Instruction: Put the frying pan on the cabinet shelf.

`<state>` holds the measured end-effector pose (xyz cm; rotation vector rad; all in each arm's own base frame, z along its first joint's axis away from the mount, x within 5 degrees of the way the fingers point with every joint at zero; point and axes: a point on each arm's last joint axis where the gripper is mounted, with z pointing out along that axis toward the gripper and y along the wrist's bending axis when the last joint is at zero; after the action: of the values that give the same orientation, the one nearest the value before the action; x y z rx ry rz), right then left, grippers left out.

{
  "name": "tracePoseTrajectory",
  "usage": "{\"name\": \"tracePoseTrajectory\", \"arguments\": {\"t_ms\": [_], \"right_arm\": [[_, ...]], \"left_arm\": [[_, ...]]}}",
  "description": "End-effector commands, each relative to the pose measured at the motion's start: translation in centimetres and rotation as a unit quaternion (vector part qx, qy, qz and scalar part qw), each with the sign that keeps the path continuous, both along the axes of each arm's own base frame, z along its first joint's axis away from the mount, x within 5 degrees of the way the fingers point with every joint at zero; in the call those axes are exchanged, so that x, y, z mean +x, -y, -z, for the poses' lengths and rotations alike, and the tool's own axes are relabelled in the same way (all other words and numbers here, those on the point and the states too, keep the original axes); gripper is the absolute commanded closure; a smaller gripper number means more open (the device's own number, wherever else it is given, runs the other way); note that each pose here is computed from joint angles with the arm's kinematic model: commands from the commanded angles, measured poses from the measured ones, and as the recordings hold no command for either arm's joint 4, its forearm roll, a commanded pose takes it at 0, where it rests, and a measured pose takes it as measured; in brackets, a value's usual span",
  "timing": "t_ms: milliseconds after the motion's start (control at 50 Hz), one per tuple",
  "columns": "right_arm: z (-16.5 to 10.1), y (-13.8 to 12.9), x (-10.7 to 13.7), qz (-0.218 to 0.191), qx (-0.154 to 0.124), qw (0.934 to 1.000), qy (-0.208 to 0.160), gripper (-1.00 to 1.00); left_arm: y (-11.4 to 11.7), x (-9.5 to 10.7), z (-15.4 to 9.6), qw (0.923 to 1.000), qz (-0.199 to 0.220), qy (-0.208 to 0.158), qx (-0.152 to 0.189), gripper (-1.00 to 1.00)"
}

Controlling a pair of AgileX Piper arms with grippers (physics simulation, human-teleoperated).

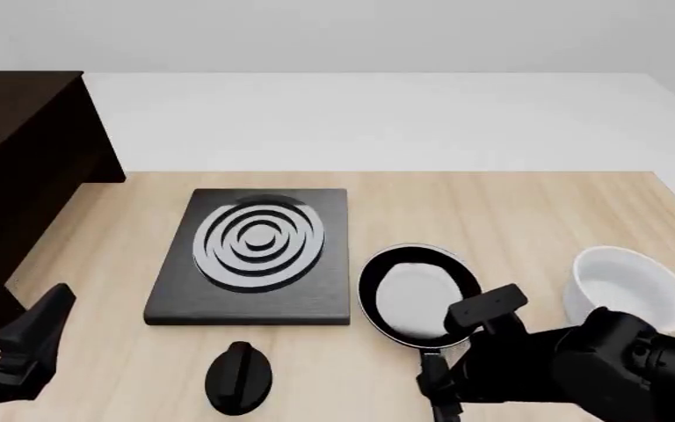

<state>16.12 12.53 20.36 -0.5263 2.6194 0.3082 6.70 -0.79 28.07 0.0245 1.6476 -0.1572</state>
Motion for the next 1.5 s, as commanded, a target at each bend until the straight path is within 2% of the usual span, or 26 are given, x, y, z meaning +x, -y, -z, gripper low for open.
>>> {"name": "tracePoseTrajectory", "arguments": {"t_ms": [20,40,400,440,680,940,960,1340,1500], "right_arm": [[1.6,-0.1,0.1,0.006,-0.003,0.9999,-0.009,-1.0],[1.7,-0.1,0.1,0.005,-0.003,0.9999,-0.009,-1.0],[4.6,-0.5,-1.2,0.007,-0.007,0.9993,-0.037,-1.0],[4.9,-1.0,-1.9,0.021,0.006,0.9986,-0.048,-1.0],[6.5,-0.3,-2.3,0.02,-0.008,0.9982,-0.057,-1.0],[5.5,0.5,-1.5,0.035,0.001,0.9986,-0.04,-1.0],[5.5,0.9,-1.3,0.042,0.0,0.9985,-0.037,1.0],[4.8,2.9,-1.5,0.061,0.001,0.998,-0.018,1.0],[2.9,4.4,-2.0,0.063,0.009,0.9977,0.02,1.0]], "left_arm": [[0.0,-0.1,0.0,1.0,0.0,0.005,0.004,-1.0],[-0.2,-0.5,-0.4,0.9999,-0.007,0.015,0.004,-1.0],[-0.1,-0.3,-0.4,0.9999,-0.005,0.012,0.0,-1.0],[-0.1,-0.4,-0.4,0.9999,-0.005,0.012,0.001,-1.0],[-0.1,-0.2,0.1,0.9999,-0.004,0.01,0.003,-1.0],[-0.1,-0.1,0.4,0.9999,-0.003,0.009,0.005,-1.0],[-0.1,-0.1,0.4,1.0,-0.003,0.008,0.005,-1.0],[0.0,-0.2,0.6,0.9999,0.001,0.008,0.008,-1.0],[0.0,-0.2,0.5,0.9999,0.005,0.009,0.011,-1.0]]}}
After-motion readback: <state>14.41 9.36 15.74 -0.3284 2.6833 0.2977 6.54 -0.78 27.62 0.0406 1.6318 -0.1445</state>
